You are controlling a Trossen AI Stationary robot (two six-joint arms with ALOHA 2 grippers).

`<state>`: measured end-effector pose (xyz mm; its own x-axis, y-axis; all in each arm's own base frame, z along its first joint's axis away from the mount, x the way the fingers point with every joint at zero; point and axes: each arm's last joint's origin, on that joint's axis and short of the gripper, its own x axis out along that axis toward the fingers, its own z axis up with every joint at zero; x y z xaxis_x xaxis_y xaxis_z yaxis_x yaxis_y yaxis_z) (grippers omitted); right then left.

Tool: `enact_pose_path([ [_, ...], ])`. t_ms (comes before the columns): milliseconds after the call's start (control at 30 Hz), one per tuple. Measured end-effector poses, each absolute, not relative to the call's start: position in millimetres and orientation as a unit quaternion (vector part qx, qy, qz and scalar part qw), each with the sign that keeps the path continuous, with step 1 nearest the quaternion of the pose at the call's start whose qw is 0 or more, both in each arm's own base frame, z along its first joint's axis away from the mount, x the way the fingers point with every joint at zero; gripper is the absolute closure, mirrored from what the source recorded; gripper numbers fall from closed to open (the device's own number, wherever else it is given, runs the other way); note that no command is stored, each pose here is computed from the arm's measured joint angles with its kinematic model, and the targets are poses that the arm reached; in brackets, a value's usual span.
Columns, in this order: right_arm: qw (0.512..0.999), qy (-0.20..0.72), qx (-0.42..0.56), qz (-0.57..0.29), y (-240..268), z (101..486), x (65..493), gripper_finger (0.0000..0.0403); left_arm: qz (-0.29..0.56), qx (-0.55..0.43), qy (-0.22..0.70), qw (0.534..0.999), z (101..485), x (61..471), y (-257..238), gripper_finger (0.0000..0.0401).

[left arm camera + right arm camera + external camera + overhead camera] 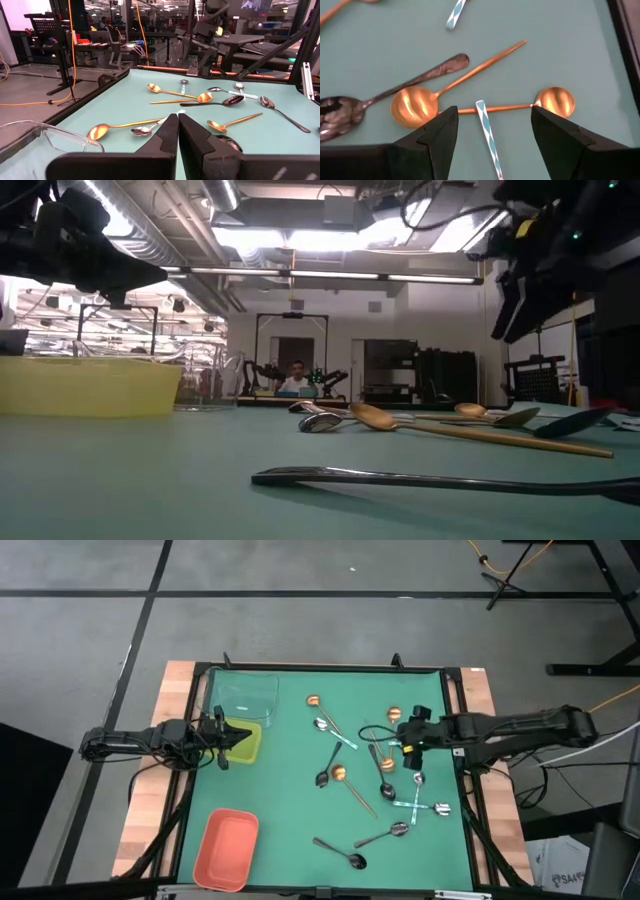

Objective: Sort silverware by color (type)
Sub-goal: Put the white spoon into the transparent bin

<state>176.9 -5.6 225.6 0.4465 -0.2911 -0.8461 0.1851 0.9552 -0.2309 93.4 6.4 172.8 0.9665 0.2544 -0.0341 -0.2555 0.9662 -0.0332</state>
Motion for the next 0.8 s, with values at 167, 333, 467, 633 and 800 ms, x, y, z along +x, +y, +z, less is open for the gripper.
enact_pose_path([
  [167, 0.832, 0.534, -0.058, -0.138, -5, 215, 184, 0.0162, 0.129, -0.019, 0.015, 0.991, 173, 93, 6, 0.0396],
  [333, 0.819, 0.554, -0.064, -0.136, -5, 207, 190, 0.0162, 0.128, -0.019, 0.015, 0.991, 173, 93, 6, 0.0396],
  [467, 0.811, 0.566, -0.074, -0.129, -5, 202, 193, 0.0162, 0.129, -0.019, 0.015, 0.991, 173, 93, 6, 0.0396],
  [633, 0.801, 0.580, -0.075, -0.129, -6, 197, 196, 0.0162, 0.128, -0.021, 0.015, 0.991, 173, 93, 6, 0.0396],
  [800, 0.780, 0.605, -0.068, -0.141, -19, 187, 200, 0.0162, 0.128, -0.021, 0.015, 0.991, 173, 93, 6, 0.0396],
])
